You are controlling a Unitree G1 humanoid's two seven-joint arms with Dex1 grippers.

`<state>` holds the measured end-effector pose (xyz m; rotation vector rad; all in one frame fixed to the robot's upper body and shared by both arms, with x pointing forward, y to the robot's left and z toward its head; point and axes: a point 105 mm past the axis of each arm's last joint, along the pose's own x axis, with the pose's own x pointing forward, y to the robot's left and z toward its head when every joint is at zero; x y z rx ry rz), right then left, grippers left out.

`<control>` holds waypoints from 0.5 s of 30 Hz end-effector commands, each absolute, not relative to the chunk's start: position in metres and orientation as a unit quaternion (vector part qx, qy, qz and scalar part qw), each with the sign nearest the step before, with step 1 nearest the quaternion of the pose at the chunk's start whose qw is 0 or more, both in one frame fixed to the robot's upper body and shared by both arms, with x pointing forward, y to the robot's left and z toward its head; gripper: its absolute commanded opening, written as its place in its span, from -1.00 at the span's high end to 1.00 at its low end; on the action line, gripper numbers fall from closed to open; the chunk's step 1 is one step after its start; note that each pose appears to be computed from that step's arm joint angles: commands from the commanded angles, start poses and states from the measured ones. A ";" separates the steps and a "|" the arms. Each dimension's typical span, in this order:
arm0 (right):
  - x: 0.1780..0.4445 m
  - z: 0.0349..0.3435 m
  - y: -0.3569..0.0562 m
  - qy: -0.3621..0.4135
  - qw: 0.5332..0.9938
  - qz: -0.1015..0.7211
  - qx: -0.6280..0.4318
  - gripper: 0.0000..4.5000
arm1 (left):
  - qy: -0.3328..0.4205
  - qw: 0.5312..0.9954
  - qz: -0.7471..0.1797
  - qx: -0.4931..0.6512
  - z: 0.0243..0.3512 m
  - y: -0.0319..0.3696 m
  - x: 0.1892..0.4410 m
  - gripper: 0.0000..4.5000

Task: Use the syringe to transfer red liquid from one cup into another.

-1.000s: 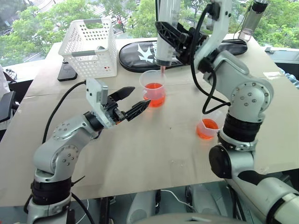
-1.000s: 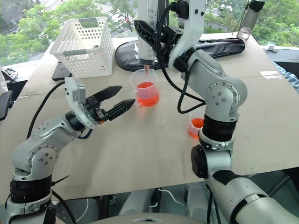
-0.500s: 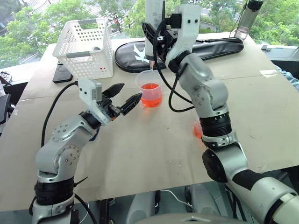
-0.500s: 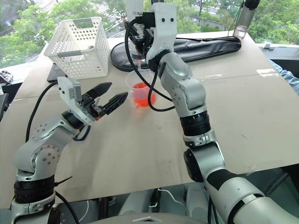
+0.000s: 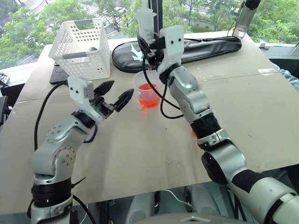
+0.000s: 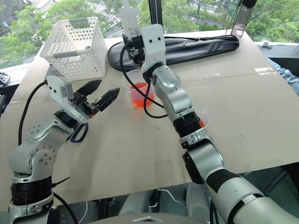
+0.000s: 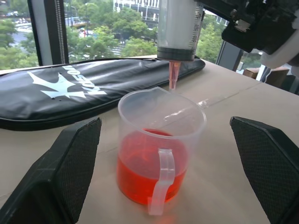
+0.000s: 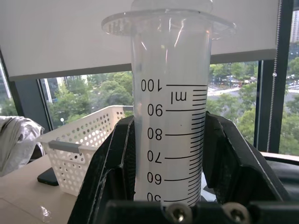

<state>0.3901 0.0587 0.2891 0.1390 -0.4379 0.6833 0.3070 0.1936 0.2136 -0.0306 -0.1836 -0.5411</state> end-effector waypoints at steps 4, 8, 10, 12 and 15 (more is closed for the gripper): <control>0.361 0.272 0.102 -0.196 0.893 0.390 0.113 0.33 | -0.131 0.962 -0.239 -0.003 0.235 0.202 0.309 -1.00; 0.365 0.261 0.100 -0.182 0.898 0.385 0.108 0.33 | -0.139 0.964 -0.228 -0.002 0.241 0.206 0.313 -1.00; 0.368 0.257 0.098 -0.177 0.902 0.380 0.104 0.33 | -0.144 0.964 -0.222 0.000 0.244 0.209 0.314 -1.00; 0.373 0.254 0.095 -0.170 0.906 0.373 0.105 0.33 | -0.150 0.965 -0.214 0.001 0.248 0.212 0.317 -1.00; 0.376 0.249 0.094 -0.156 0.909 0.371 0.113 0.34 | -0.163 0.967 -0.197 -0.003 0.258 0.220 0.323 -1.00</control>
